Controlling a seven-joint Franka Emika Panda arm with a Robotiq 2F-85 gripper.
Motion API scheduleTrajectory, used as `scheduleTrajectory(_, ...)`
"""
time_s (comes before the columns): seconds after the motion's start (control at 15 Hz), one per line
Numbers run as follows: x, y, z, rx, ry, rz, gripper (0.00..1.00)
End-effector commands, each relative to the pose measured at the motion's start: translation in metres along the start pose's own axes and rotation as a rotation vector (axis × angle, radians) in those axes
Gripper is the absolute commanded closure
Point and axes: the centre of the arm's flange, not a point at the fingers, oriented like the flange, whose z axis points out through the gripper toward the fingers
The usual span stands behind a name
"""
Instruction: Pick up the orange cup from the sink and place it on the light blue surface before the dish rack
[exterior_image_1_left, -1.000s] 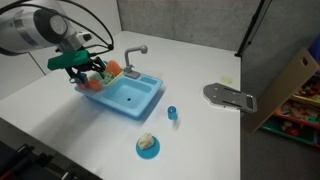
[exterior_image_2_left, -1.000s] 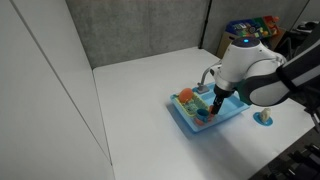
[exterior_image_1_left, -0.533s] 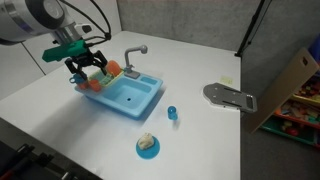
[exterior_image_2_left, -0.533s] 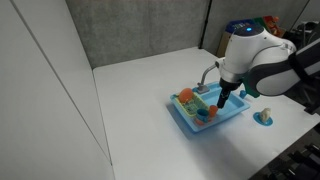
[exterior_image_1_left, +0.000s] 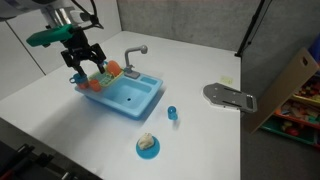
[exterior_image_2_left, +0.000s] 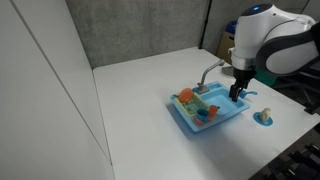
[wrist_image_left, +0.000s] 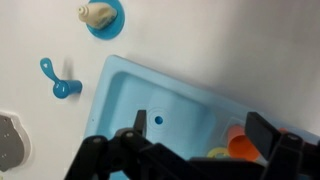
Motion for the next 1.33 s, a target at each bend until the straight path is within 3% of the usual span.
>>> scheduleTrajectory(0.0,-0.019,0.027,-0.021,0.065,-0.060,0.128,0.00)
scheduleTrajectory(0.4,-0.045,0.078,-0.047,0.171,-0.126,0.291,0.00)
scheduleTrajectory(0.73,-0.073,0.106,-0.084,0.218,-0.134,0.353,0.00)
scheduleTrajectory(1.27,-0.106,0.127,-0.156,0.272,0.003,0.413,0.00)
